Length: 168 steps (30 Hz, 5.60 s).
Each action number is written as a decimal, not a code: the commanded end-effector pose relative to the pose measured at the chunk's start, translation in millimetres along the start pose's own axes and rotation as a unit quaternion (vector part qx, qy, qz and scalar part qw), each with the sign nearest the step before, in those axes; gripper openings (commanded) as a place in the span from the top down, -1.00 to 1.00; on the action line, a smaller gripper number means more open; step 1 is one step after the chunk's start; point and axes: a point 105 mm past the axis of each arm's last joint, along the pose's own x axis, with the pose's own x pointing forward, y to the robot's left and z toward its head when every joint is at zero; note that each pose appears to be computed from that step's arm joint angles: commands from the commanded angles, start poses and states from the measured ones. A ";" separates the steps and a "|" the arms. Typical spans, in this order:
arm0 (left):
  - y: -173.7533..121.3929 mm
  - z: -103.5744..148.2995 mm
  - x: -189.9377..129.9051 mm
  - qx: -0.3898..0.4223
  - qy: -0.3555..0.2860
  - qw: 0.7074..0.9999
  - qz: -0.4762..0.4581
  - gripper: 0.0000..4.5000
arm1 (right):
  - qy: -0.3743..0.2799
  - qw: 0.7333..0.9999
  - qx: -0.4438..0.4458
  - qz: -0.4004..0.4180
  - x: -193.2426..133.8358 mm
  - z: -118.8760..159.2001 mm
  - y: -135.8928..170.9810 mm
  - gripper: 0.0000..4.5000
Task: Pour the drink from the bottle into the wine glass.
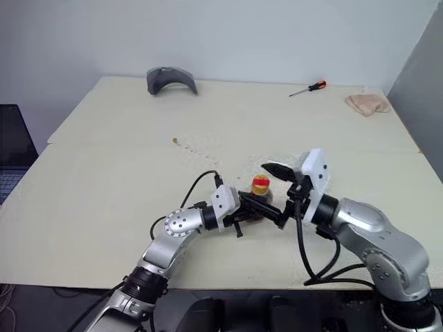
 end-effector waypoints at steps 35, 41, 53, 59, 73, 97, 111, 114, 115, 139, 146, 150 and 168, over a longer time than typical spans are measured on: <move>1.1 14.9 0.7 0.020 -0.027 0.999 0.002 0.68 | -0.007 1.000 -0.001 0.007 0.2 6.6 1.5 -0.57; 1.0 14.5 1.0 0.020 -0.026 0.999 0.002 0.68 | 0.002 1.000 -0.023 0.009 1.1 1.7 2.4 0.34; 0.6 15.1 1.8 0.019 -0.031 0.999 0.005 0.69 | -0.089 0.985 0.144 -0.018 -17.3 15.3 -9.3 0.46; -0.4 16.8 0.8 0.017 -0.037 0.999 0.005 0.69 | -0.006 0.992 0.098 -0.074 -42.9 -7.7 -27.3 0.46; 4.9 24.8 -1.5 0.007 -0.052 0.999 0.008 0.69 | 0.170 0.964 0.014 -0.203 -100.0 -137.0 -69.0 0.47; 107.0 16.5 -77.8 0.025 -0.043 0.941 0.334 0.69 | 0.109 0.992 -0.046 0.038 -12.0 -43.1 -12.9 -1.00; 164.7 -22.5 -177.3 0.003 0.017 0.863 0.504 0.70 | 0.058 0.989 -0.063 0.120 82.4 -13.9 12.1 -1.00; 167.6 -27.7 -180.4 -0.016 0.012 0.856 0.517 0.70 | 0.063 0.988 -0.073 0.123 83.9 -16.9 12.7 -1.00; 168.4 -29.2 -181.2 -0.022 0.010 0.854 0.520 0.70 | 0.064 0.987 -0.075 0.125 83.9 -17.7 13.6 -1.00; 109.5 -16.9 -205.8 -0.035 0.009 0.841 0.540 -0.99 | 0.076 0.985 -0.102 0.116 57.1 -11.5 16.0 -1.00; 51.6 -15.8 -207.6 -0.058 0.075 0.869 0.486 -0.99 | 0.141 0.973 -0.162 -0.085 -0.7 -11.6 -58.0 -1.00; 41.0 -12.4 -172.3 -0.049 0.092 0.927 0.360 -0.99 | 0.208 0.942 -0.226 -0.139 -23.7 -19.6 -82.5 -1.00; 31.3 17.0 -61.3 -0.023 0.047 0.996 0.074 -0.99 | 0.359 0.744 -0.509 -0.242 -16.3 -66.5 -128.4 -1.00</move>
